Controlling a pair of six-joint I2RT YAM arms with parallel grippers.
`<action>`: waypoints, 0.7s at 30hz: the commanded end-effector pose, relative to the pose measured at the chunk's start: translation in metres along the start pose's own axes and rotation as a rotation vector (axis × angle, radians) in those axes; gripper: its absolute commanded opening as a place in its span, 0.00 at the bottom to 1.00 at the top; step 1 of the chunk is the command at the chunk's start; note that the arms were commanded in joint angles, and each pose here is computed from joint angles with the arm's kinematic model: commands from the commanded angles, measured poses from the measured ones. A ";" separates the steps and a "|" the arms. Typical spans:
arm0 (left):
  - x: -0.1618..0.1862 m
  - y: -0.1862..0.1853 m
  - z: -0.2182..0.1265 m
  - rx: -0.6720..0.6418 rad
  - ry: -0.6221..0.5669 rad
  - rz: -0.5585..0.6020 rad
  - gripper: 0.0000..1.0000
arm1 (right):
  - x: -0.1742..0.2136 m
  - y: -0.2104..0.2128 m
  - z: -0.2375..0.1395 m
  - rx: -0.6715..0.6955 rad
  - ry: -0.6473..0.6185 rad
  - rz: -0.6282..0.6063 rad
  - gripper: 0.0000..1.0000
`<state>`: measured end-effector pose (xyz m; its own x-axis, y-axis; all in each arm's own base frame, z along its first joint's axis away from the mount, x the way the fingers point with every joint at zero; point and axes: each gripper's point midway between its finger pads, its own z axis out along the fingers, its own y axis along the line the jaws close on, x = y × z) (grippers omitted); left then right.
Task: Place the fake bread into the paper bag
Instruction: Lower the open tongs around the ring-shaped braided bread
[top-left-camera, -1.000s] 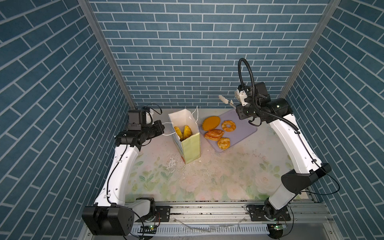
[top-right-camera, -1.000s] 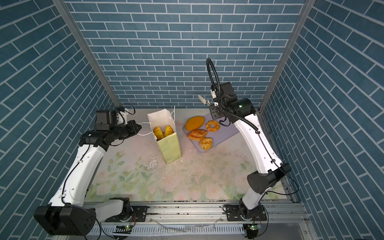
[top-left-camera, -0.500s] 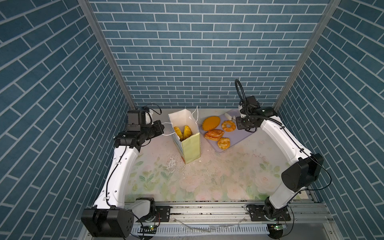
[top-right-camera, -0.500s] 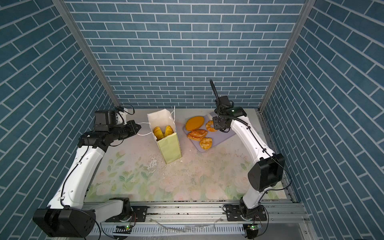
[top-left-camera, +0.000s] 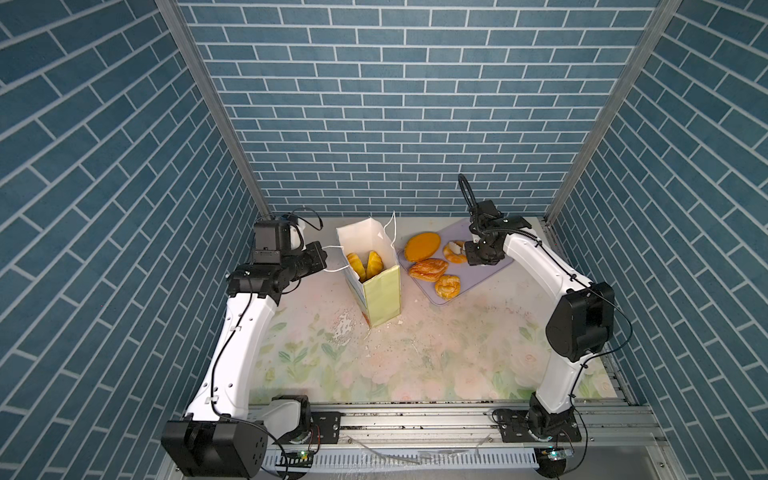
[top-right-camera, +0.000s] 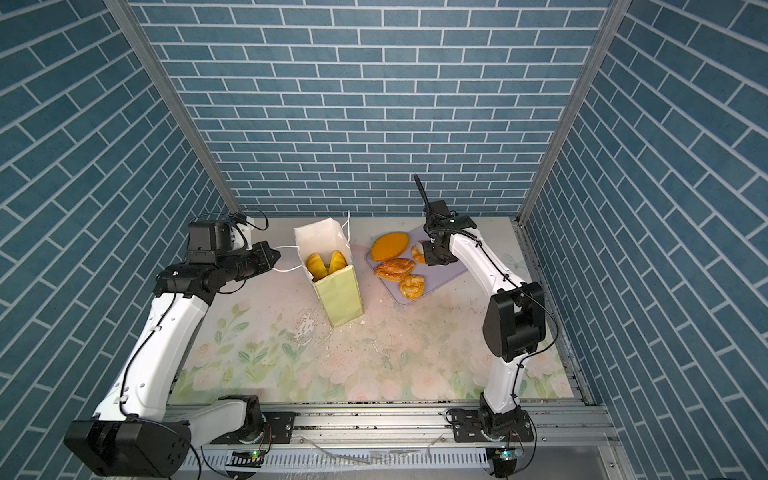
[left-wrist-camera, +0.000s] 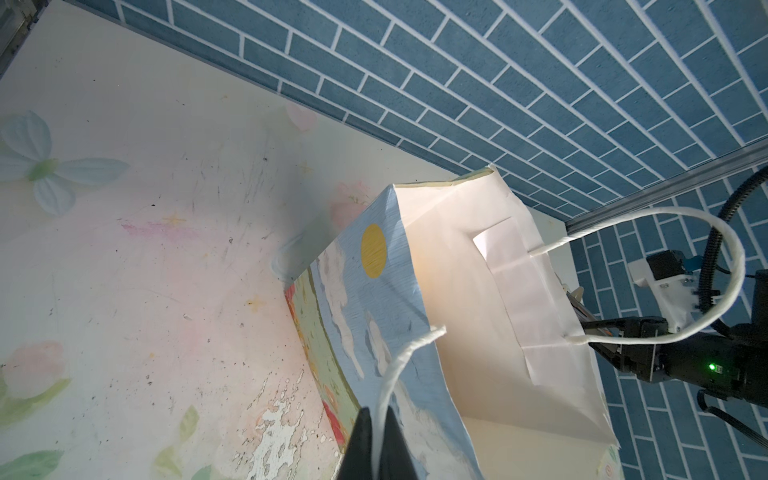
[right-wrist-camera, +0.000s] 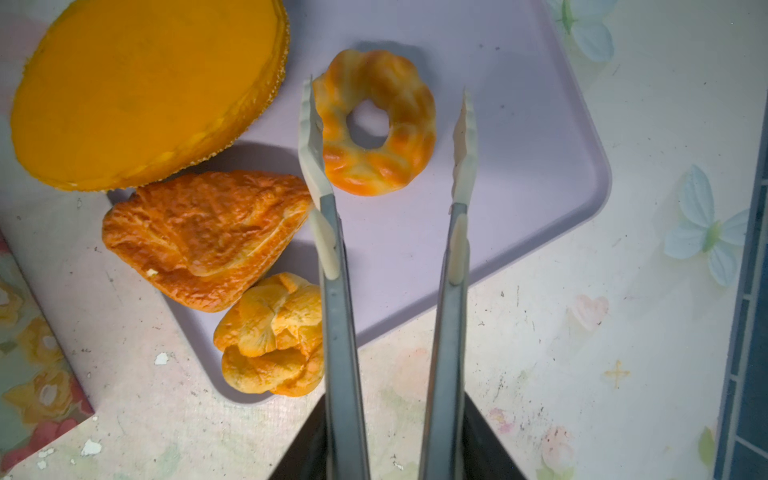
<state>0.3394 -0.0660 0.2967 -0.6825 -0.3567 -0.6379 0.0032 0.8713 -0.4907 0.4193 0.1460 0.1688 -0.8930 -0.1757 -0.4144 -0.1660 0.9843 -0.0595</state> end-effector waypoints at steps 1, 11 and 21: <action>-0.001 -0.001 -0.003 -0.012 0.007 0.012 0.08 | 0.000 -0.003 0.011 -0.002 0.001 0.022 0.44; -0.001 0.001 -0.003 -0.022 0.010 0.009 0.08 | 0.006 -0.003 0.031 -0.020 0.038 0.015 0.43; -0.001 0.002 0.000 -0.029 0.013 0.006 0.08 | 0.005 -0.018 0.047 -0.003 0.076 0.061 0.41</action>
<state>0.3394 -0.0642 0.2914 -0.6974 -0.3558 -0.6222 -0.0167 0.8759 -0.4822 0.4296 0.1320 0.1246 -0.9290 -0.1405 -0.3425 -0.1336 0.9901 -0.0439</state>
